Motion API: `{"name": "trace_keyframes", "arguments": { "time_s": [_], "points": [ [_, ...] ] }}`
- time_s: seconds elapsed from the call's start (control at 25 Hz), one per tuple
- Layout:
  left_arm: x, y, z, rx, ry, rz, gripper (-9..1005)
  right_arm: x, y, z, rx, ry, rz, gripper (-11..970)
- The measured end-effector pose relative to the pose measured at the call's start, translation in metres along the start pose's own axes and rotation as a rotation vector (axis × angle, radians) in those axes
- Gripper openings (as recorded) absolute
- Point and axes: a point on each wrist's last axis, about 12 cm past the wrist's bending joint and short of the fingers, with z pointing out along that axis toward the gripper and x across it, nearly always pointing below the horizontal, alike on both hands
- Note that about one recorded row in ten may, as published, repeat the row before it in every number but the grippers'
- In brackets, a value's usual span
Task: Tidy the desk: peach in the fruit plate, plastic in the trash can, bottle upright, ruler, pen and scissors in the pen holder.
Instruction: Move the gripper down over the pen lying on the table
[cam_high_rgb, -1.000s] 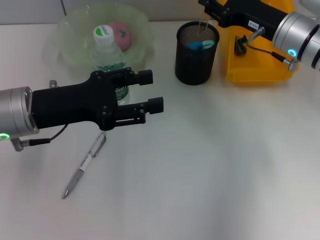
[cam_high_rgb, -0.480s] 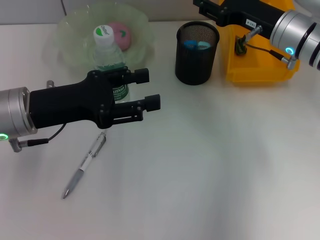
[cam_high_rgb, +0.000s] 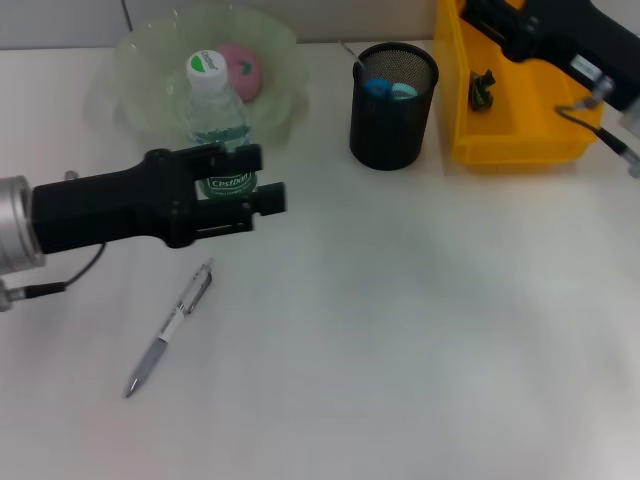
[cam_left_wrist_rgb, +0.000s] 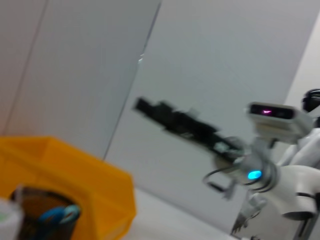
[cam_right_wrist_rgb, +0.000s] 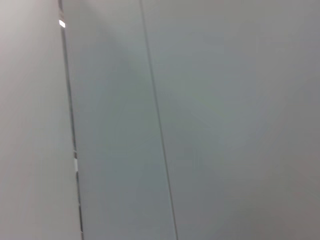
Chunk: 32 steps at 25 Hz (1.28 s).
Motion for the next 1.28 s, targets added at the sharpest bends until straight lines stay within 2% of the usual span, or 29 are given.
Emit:
{"name": "trace_keyframes", "arguments": {
  "time_s": [0.16, 0.28, 0.52, 0.72, 1.0, 1.28],
  "points": [
    [-0.005, 0.007, -0.014, -0.067, 0.063, -0.076, 728, 0.004, 0.008, -0.023, -0.019, -0.026, -0.001, 603],
    [-0.013, 0.011, -0.024, -0.131, 0.159, -0.116, 728, 0.011, 0.012, -0.037, 0.000, -0.028, -0.013, 603],
    [-0.027, 0.012, -0.024, -0.244, 0.351, -0.178, 727, 0.020, 0.014, -0.051, 0.044, -0.025, 0.018, 604],
    [-0.041, 0.009, -0.007, -0.321, 0.538, -0.212, 727, 0.024, 0.014, -0.054, 0.060, -0.015, 0.032, 604],
    [-0.044, 0.006, 0.031, -0.400, 0.788, -0.194, 726, 0.029, 0.015, -0.060, 0.084, -0.010, 0.037, 604],
    [-0.048, 0.006, 0.054, -0.435, 0.884, -0.170, 726, 0.029, 0.015, -0.061, 0.085, -0.010, 0.029, 604]
  ]
}}
